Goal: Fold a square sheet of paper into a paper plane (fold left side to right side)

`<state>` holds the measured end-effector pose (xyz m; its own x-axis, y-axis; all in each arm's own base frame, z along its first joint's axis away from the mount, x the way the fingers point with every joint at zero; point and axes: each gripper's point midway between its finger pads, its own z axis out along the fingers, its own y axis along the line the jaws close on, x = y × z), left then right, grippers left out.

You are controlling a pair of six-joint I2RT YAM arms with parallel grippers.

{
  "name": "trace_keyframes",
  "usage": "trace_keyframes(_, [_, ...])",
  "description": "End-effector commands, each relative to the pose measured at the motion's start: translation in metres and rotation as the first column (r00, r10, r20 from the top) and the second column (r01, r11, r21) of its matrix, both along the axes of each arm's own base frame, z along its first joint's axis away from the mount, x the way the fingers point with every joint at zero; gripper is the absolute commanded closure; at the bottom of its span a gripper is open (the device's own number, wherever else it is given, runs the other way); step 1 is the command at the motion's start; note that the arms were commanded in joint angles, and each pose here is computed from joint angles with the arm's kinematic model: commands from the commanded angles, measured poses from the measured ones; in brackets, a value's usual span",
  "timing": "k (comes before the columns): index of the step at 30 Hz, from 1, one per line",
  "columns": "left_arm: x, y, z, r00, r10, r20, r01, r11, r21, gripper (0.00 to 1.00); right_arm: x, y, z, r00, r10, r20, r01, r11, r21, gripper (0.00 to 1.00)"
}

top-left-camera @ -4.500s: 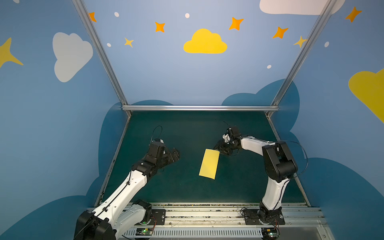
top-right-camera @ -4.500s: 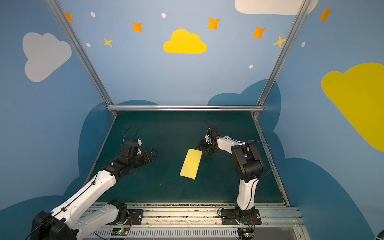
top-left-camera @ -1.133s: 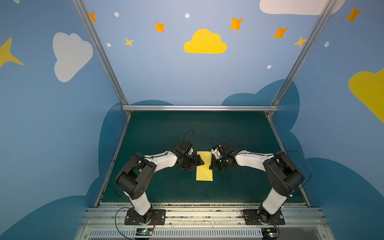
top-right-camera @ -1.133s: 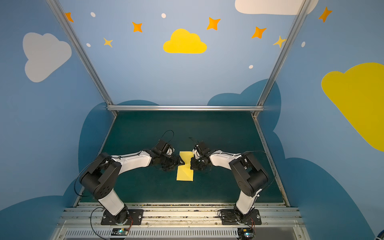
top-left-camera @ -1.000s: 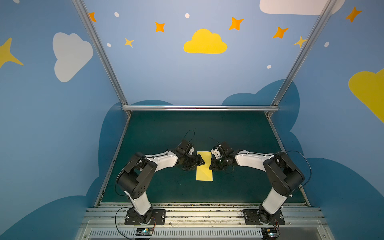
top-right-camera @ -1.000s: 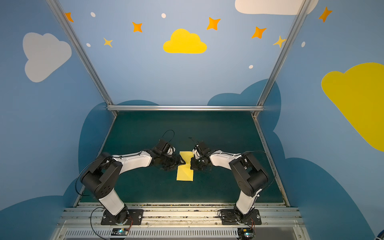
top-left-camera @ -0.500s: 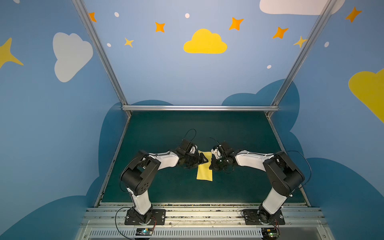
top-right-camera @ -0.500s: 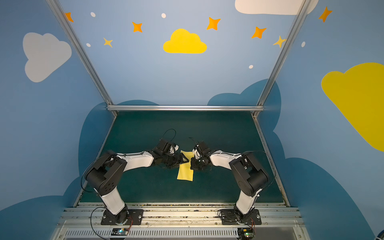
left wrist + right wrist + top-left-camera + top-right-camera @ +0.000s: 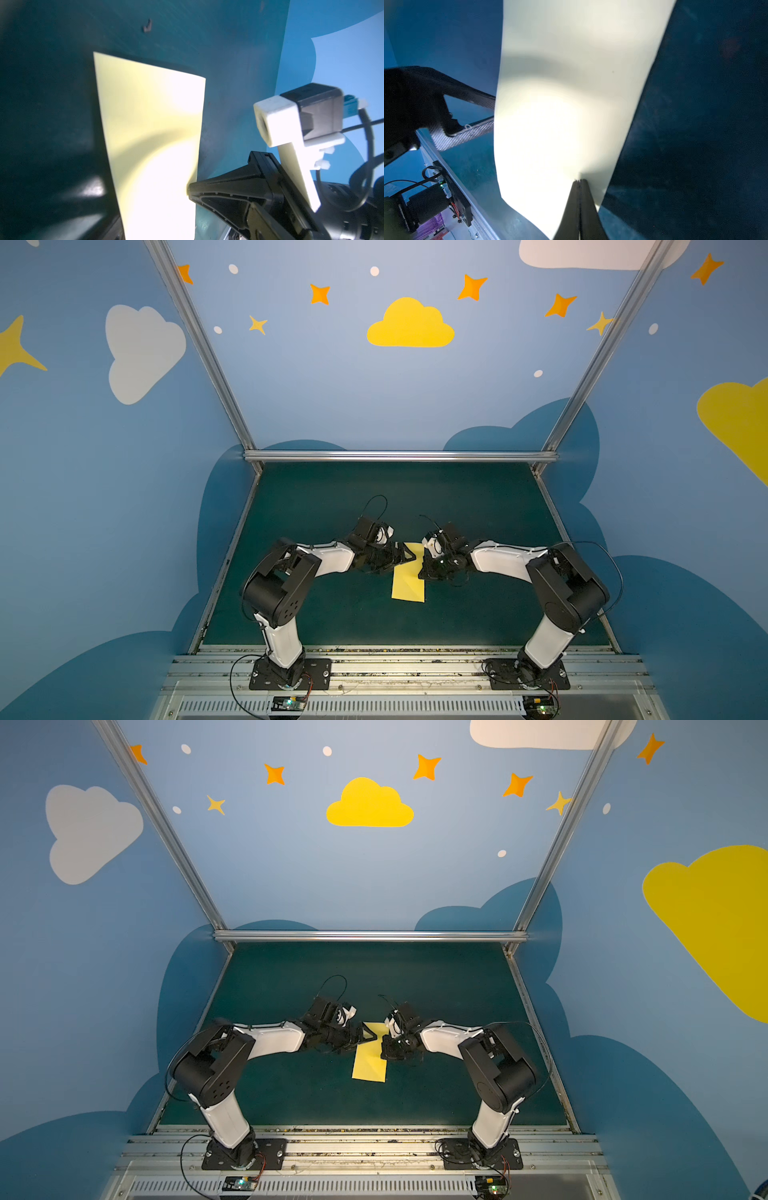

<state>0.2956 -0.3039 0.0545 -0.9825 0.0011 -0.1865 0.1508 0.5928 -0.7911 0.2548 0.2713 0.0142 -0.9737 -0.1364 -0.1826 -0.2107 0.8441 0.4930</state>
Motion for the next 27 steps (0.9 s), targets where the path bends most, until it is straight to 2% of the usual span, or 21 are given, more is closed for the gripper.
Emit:
trace_keyframes(1, [0.000,-0.006,0.004,0.999,-0.042,0.018,0.042,0.999,-0.031,0.12,-0.019,-0.030,-0.039,0.997,-0.017,-0.074,0.006,0.989,-0.149,1.00])
trace_keyframes(7, [-0.005,0.002,-0.002,0.999,-0.042,0.004,0.042,0.999,-0.007,0.17,-0.018,-0.029,-0.038,0.997,-0.015,-0.073,0.004,0.989,-0.146,1.00])
trace_keyframes(11, [-0.008,0.010,-0.006,1.000,-0.023,-0.005,0.023,1.000,0.009,0.23,-0.016,-0.029,-0.037,0.997,-0.012,-0.072,0.001,0.989,-0.146,1.00])
trace_keyframes(17, [-0.009,0.022,-0.011,1.000,0.007,-0.016,-0.007,1.000,0.024,0.38,-0.015,-0.030,-0.036,0.997,-0.007,-0.072,-0.004,0.989,-0.151,1.00])
trace_keyframes(22, [-0.011,0.023,-0.012,1.000,0.011,-0.020,-0.010,1.000,0.019,0.58,-0.011,-0.029,-0.032,0.998,-0.005,-0.065,-0.005,0.989,-0.149,1.00])
trace_keyframes(27, [-0.012,0.023,-0.015,0.999,0.009,-0.033,-0.009,1.000,0.021,0.72,-0.008,-0.026,-0.026,0.998,0.007,-0.058,-0.016,0.990,-0.143,1.00])
